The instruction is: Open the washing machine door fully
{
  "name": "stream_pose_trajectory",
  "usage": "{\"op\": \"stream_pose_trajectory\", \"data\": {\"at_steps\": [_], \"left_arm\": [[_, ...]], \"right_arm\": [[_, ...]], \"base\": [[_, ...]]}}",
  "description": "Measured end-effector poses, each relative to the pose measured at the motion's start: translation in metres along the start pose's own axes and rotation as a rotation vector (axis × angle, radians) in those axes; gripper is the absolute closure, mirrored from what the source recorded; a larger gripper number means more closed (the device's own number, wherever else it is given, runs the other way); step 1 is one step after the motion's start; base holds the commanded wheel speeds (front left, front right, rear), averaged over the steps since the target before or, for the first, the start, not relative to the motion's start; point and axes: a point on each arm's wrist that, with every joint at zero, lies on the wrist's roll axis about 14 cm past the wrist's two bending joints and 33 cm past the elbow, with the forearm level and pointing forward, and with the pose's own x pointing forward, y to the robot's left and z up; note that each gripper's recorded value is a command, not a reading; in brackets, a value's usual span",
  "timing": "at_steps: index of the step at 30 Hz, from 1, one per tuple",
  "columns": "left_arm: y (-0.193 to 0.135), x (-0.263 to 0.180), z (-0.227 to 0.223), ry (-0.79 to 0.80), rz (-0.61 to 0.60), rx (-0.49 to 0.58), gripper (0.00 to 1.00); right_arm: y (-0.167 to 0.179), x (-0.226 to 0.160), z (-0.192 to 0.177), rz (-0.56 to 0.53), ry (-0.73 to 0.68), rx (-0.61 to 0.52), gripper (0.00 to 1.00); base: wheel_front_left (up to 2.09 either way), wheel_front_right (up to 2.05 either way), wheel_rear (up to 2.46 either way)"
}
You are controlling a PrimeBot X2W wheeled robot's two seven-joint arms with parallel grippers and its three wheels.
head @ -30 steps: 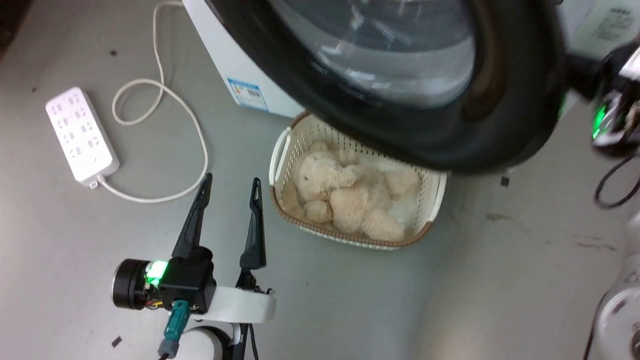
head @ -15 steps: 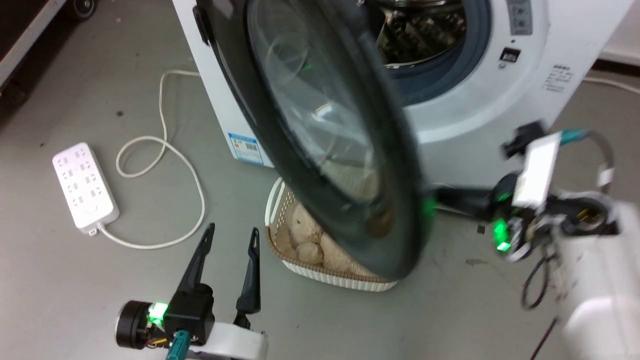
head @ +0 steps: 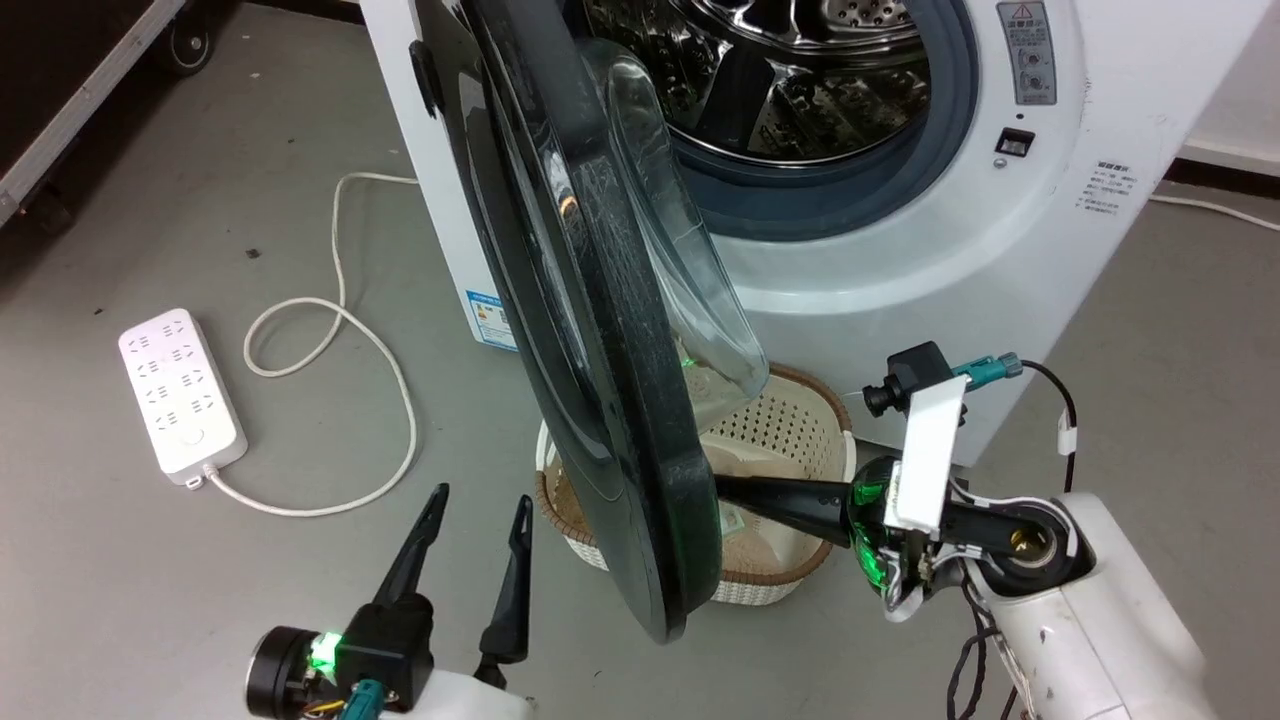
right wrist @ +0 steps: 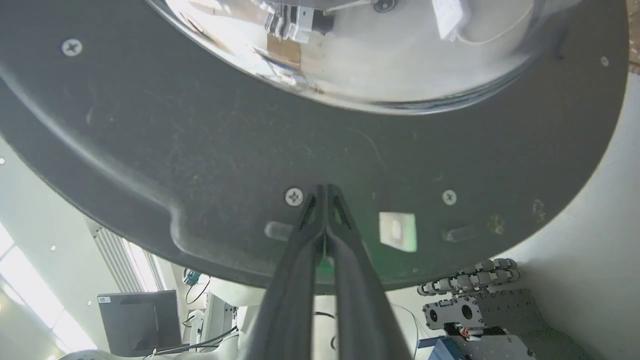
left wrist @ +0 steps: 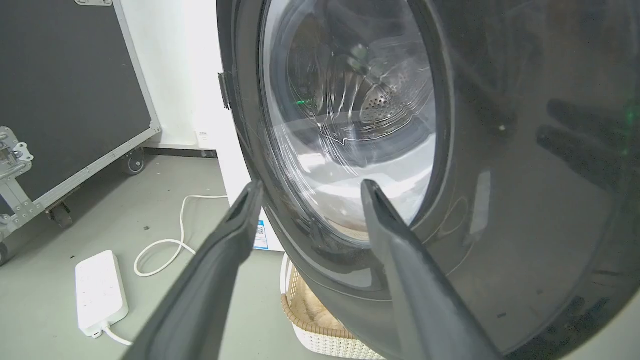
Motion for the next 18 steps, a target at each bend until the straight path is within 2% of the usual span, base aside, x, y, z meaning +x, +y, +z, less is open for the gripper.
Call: {"op": "stream_pose_trajectory", "data": {"at_steps": [1,2,3,5,9,13,18], "left_arm": [[0.001,0.0,0.0,-0.001,0.001,-0.001,0.0],[0.001,0.001,0.0,-0.002,0.003,-0.001,0.0],[0.001,0.001,0.001,-0.004,0.004,-0.002,0.0],[0.001,0.003,0.002,-0.009,0.003,-0.005,0.0],[-0.002,0.005,0.006,-0.024,-0.008,-0.018,0.0],[-0.004,0.006,0.015,-0.053,-0.015,-0.041,0.0],[-0.011,0.009,0.024,-0.081,-0.041,-0.053,0.0]], "right_arm": [[0.0,0.0,0.001,-0.004,-0.013,-0.006,0.83],[0.001,-0.002,0.005,-0.006,-0.037,-0.013,0.83],[0.002,-0.005,0.011,-0.007,-0.075,-0.02,0.0],[0.005,-0.013,0.024,-0.014,-0.156,-0.045,0.0],[0.024,-0.047,0.059,-0.056,-0.375,-0.206,0.0],[0.047,-0.099,0.08,-0.209,-0.597,-0.556,0.0],[0.069,-0.158,0.08,-0.372,-0.83,-0.947,0.0]], "base": [[0.0,0.0,0.0],[0.0,0.0,0.0],[0.0,0.0,0.0],[0.0,0.0,0.0],[0.0,0.0,0.0],[0.0,0.0,0.0],[0.0,0.0,0.0]]}}
